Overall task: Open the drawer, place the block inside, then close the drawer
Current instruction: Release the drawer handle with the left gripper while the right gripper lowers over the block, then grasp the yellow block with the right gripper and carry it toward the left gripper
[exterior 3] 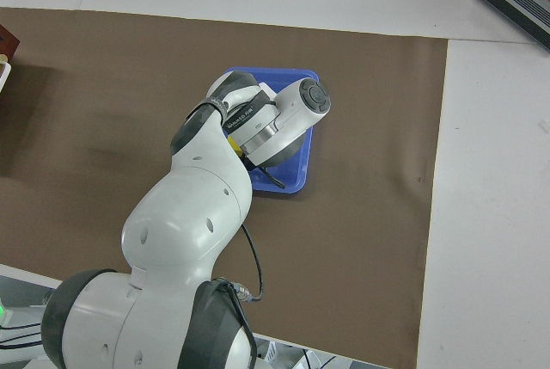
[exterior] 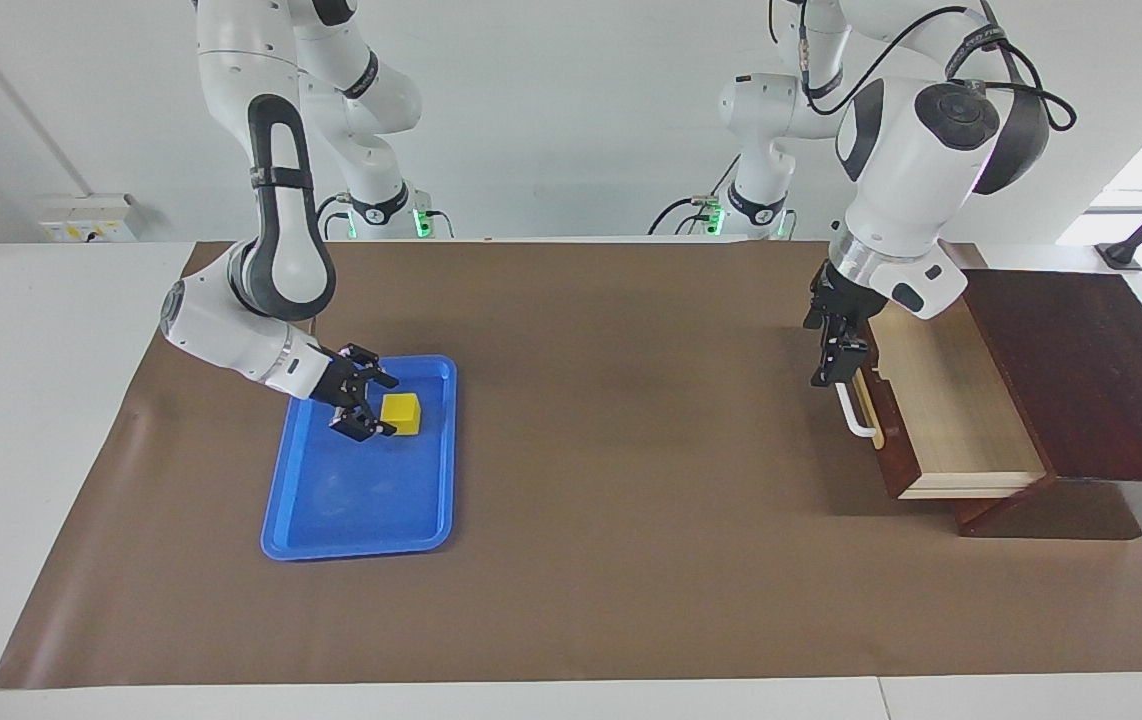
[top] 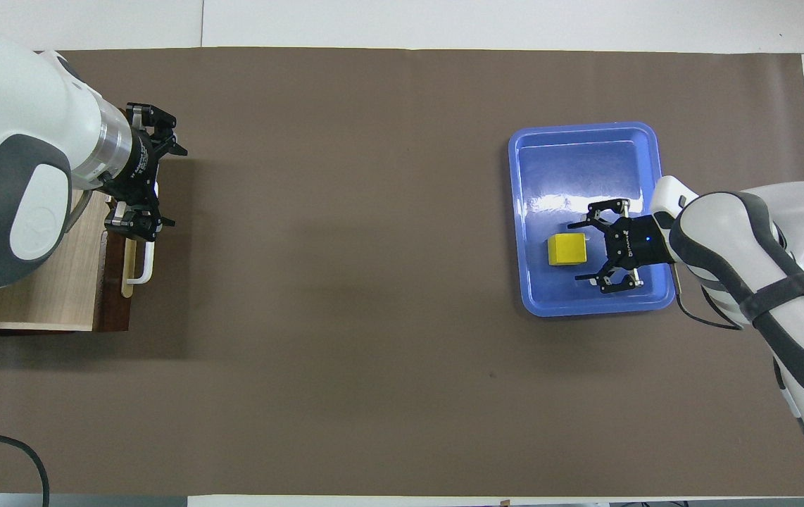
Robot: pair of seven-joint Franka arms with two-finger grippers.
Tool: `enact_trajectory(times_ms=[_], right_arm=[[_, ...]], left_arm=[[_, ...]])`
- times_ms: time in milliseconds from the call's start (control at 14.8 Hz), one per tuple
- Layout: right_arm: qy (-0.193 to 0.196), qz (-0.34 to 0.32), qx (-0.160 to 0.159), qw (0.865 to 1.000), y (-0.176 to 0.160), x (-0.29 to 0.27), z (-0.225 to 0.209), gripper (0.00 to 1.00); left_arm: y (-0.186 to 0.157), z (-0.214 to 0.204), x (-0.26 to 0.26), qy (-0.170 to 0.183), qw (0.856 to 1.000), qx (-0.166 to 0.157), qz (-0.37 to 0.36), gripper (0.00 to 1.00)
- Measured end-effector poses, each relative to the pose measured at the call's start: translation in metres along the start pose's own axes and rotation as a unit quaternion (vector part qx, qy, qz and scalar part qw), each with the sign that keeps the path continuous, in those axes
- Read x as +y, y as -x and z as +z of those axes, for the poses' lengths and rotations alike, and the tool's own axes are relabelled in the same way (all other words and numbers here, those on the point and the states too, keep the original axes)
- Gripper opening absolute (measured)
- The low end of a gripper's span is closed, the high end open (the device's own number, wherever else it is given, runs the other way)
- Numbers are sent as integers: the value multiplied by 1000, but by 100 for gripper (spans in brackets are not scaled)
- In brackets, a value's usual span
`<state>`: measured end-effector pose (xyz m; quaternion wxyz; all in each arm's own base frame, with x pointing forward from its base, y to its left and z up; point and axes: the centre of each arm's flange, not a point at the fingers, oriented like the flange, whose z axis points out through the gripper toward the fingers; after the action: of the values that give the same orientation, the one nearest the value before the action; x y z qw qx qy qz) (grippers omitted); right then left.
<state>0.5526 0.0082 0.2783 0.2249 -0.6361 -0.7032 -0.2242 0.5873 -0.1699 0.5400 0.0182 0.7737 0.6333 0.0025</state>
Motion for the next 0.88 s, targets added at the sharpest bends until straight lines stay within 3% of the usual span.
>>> enact_trajectory(times_ms=[203, 609, 879], right_arm=[[1, 0, -1, 1000, 0, 0, 0, 55], [8, 12, 0, 1000, -6, 8, -7, 55], [2, 42, 12, 999, -53, 31, -33, 55]], left_arm=[[3, 0, -1, 1, 999, 0, -42, 100], [3, 2, 0, 9, 997, -2, -80, 100], [4, 5, 0, 8, 996, -2, -92, 100]])
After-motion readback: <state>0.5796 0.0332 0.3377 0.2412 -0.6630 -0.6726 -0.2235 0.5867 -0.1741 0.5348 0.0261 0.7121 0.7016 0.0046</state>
